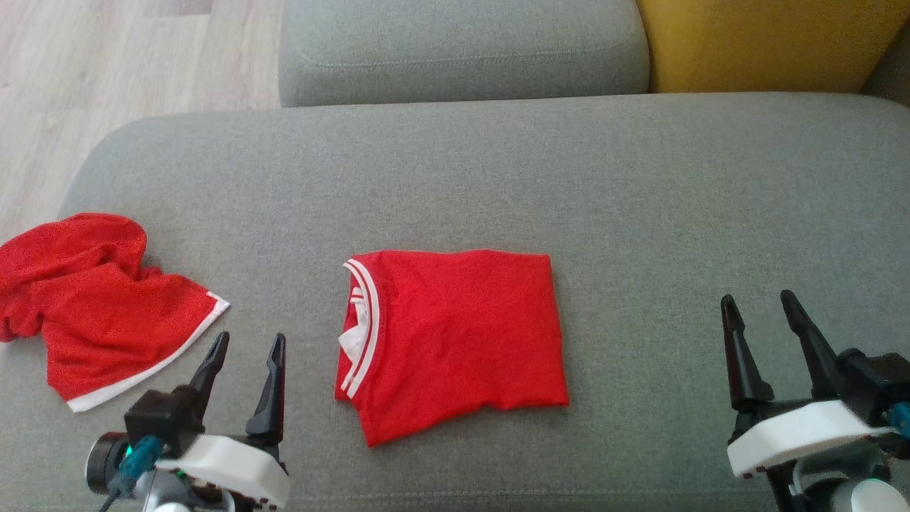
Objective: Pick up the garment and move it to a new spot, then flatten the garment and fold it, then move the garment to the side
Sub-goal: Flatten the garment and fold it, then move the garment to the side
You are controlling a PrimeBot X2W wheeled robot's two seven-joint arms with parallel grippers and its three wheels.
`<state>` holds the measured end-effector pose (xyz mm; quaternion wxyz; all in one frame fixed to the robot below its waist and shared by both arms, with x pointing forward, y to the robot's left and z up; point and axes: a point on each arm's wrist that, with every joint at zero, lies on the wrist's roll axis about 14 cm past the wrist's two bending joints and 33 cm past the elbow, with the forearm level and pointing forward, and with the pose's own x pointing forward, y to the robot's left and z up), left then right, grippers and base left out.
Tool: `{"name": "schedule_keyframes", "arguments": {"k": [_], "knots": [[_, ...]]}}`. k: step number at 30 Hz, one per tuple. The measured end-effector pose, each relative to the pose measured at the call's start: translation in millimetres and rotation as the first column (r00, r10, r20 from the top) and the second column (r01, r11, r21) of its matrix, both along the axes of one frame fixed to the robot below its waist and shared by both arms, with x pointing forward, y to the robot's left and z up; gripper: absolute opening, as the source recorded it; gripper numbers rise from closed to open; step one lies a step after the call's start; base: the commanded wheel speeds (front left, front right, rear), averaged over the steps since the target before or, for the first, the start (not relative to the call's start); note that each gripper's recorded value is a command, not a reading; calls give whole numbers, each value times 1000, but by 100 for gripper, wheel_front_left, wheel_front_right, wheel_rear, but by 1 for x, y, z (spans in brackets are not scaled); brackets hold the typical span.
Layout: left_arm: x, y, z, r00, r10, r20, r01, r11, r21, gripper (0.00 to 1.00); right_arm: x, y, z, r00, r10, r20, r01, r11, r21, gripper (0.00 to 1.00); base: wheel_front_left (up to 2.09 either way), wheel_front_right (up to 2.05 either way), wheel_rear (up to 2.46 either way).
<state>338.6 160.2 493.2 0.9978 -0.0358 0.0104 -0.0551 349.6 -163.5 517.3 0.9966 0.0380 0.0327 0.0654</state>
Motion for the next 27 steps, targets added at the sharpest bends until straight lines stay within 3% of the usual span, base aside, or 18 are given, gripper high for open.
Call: {"name": "schedule_keyframes", "arguments": {"k": [27], "knots": [[-7, 6, 5, 1000, 16, 10, -16, 999, 29, 100, -9, 1, 2, 1000, -7, -6, 7, 1000, -3, 100, 0, 0, 0]]}}
